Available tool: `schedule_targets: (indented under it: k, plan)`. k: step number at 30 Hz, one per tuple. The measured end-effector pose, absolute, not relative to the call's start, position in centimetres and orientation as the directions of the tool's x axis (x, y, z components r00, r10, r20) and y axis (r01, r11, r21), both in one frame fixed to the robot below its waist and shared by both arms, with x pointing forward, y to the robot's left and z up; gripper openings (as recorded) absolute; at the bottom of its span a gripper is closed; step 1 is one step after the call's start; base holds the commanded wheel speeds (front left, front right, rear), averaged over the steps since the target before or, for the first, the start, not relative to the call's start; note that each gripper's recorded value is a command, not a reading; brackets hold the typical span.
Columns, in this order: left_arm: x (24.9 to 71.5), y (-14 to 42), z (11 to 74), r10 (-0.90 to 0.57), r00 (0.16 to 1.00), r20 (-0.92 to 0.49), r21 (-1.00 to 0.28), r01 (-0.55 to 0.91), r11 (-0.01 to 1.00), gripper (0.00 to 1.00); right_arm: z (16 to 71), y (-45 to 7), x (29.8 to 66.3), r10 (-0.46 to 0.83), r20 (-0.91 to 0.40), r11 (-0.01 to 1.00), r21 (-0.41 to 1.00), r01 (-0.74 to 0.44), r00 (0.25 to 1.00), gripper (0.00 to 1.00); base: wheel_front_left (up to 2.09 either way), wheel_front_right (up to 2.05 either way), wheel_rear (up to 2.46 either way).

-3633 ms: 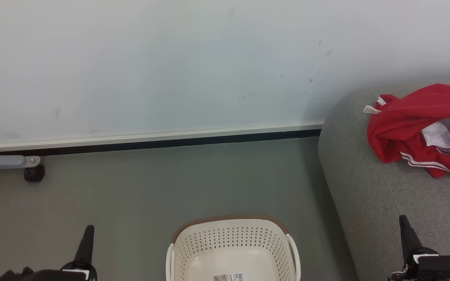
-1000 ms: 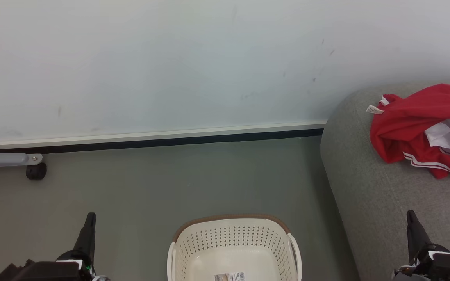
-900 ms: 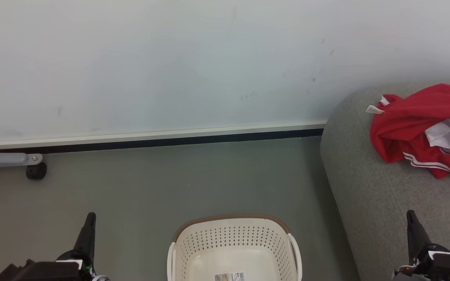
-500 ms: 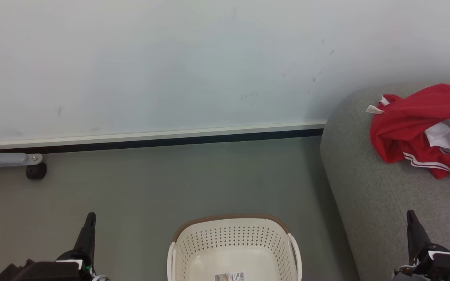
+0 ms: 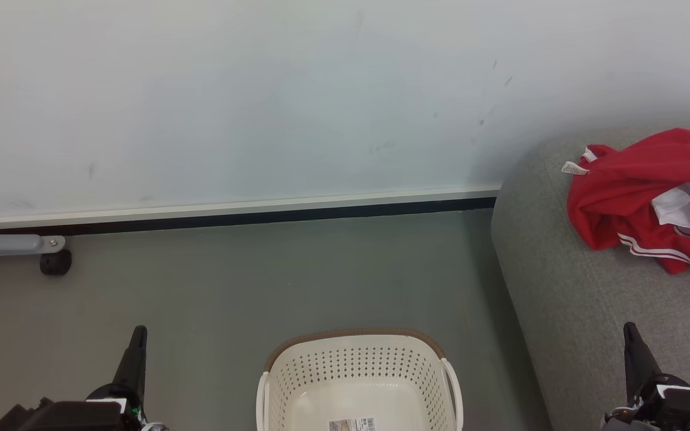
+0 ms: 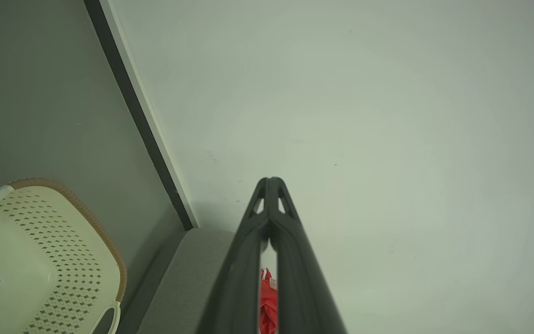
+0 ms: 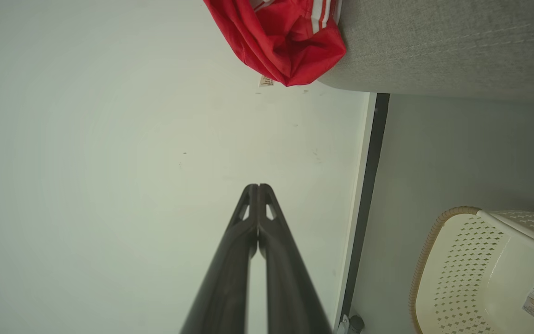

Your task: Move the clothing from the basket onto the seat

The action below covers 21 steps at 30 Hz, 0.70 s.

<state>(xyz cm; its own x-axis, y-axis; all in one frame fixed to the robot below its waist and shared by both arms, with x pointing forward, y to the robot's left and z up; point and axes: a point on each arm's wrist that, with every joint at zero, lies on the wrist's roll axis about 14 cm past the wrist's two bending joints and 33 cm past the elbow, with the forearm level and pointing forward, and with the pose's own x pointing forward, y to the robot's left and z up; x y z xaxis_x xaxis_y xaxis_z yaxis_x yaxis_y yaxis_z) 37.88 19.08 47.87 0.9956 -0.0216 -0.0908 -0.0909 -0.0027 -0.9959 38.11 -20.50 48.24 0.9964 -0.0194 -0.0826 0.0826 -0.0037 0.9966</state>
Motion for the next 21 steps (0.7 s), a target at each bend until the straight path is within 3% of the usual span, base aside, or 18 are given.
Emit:
schedule_targets:
  k: [21]
  plan:
    - [37.88,19.08,47.87,-0.022,0.996,-0.091,-0.996,-0.091,-0.003,0.00,48.24,-20.50,38.11,-0.019,-0.083,-0.004,0.997,0.082,0.996,0.00,0.00,0.00,0.00]
